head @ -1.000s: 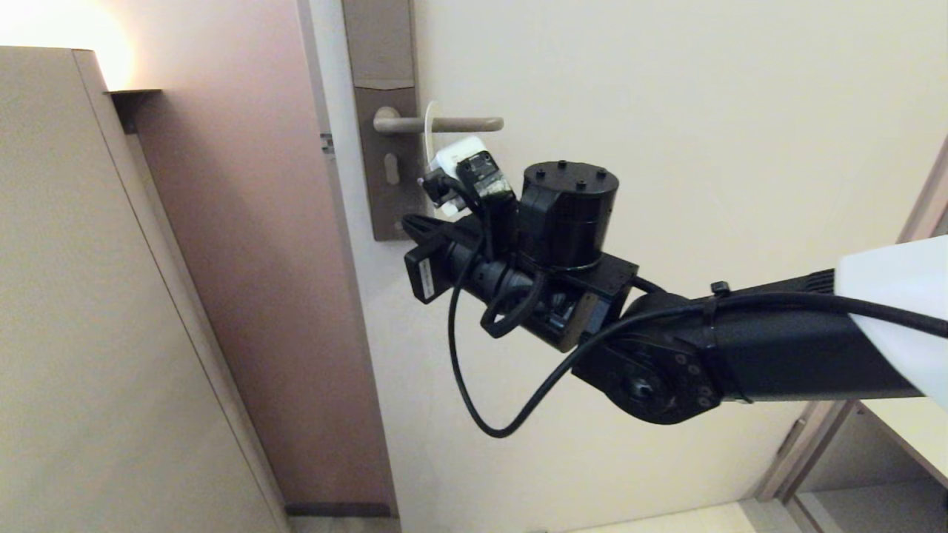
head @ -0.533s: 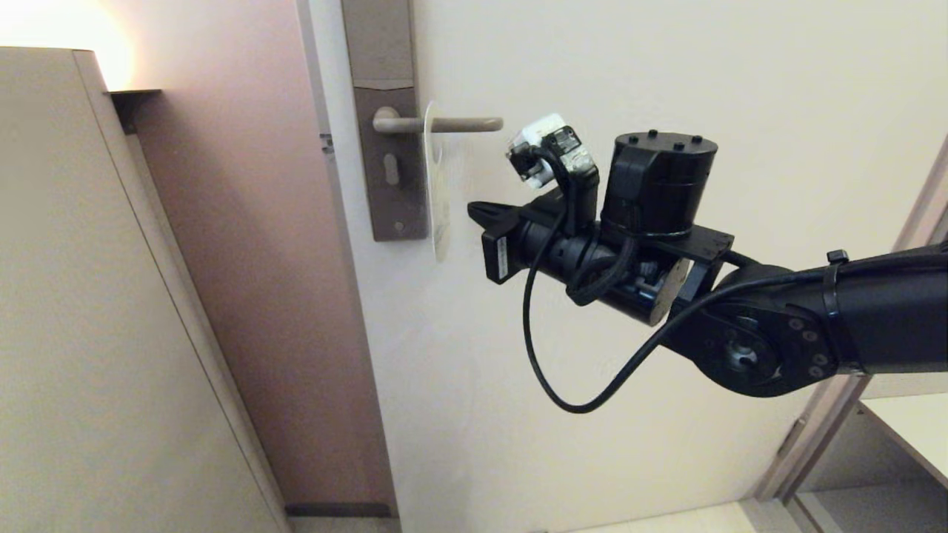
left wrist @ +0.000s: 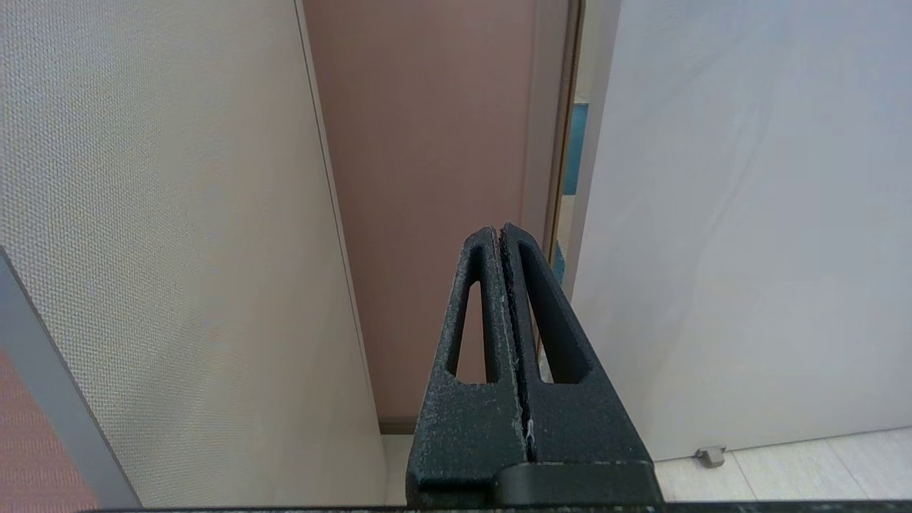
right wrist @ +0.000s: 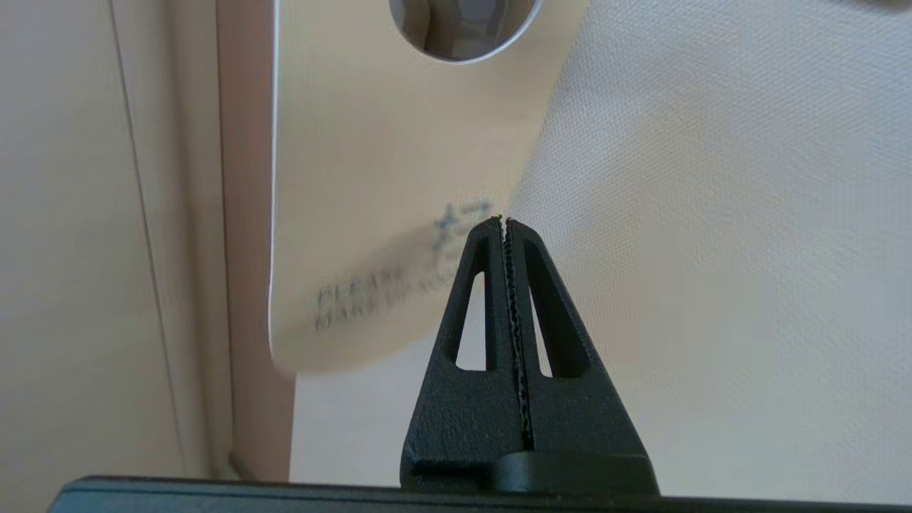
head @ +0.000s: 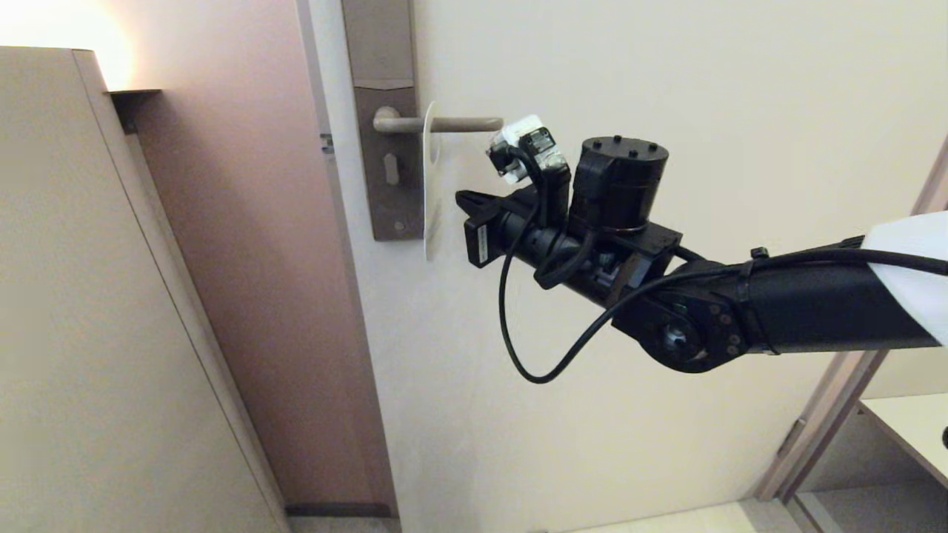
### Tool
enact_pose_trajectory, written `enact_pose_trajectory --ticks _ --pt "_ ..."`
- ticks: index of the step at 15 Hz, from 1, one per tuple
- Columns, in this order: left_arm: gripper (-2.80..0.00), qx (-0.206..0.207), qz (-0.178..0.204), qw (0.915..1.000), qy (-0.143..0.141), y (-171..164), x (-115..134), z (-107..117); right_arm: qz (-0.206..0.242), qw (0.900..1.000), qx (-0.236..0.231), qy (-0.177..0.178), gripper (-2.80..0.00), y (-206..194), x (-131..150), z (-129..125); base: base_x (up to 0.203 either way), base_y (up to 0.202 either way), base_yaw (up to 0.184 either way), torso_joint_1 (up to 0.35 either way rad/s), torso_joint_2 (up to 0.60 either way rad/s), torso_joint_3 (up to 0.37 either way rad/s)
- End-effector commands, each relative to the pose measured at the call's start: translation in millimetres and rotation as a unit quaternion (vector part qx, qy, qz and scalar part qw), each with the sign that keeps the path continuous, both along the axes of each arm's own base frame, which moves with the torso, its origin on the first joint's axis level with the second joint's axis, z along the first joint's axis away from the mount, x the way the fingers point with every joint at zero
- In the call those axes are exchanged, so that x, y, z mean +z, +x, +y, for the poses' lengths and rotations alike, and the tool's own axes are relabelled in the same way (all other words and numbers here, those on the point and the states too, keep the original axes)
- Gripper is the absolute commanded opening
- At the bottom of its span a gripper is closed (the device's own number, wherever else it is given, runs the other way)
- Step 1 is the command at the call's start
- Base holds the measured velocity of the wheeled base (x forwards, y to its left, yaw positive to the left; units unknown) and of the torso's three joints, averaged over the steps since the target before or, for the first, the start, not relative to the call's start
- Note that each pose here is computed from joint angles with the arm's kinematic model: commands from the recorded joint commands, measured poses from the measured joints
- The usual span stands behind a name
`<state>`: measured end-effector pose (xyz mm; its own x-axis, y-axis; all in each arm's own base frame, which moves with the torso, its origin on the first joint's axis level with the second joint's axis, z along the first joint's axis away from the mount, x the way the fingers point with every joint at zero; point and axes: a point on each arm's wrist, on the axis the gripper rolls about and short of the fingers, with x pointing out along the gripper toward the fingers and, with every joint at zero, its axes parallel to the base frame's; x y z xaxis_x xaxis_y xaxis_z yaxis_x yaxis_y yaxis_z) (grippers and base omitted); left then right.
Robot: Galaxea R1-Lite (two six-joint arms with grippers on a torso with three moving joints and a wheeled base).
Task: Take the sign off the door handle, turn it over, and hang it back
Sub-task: Hang the sign back with the other side facing out
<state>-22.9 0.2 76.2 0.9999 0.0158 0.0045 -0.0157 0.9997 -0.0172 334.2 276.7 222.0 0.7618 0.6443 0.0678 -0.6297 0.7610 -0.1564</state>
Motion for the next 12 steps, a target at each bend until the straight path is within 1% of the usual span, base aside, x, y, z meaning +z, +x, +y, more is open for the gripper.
enact_pose_trajectory --ticks 1,3,9,12 --pt "-2.80 0.001 0.000 1.0000 0.000 0.0 0.0 0.0 0.005 1.000 0.002 -0.004 -2.80 11.0 -15.2 10.2 0.000 0.000 0.000 0.000 0.00 0.000" --pt "-2.80 0.001 0.000 1.0000 0.000 0.0 0.0 0.0 0.000 1.000 0.005 0.002 -2.80 14.8 -17.4 17.6 0.000 0.000 0.000 0.000 0.00 0.000" --pt "-2.80 0.001 0.000 1.0000 0.000 0.1 0.0 0.0 0.000 1.000 0.026 0.002 -2.80 3.1 -18.1 34.0 0.000 0.000 0.000 0.000 0.00 0.000" --pt "-2.80 0.001 0.000 1.0000 0.000 0.0 0.0 0.0 -0.003 1.000 0.026 -0.002 -2.80 1.1 -17.3 35.1 0.000 0.000 0.000 0.000 0.00 0.000"
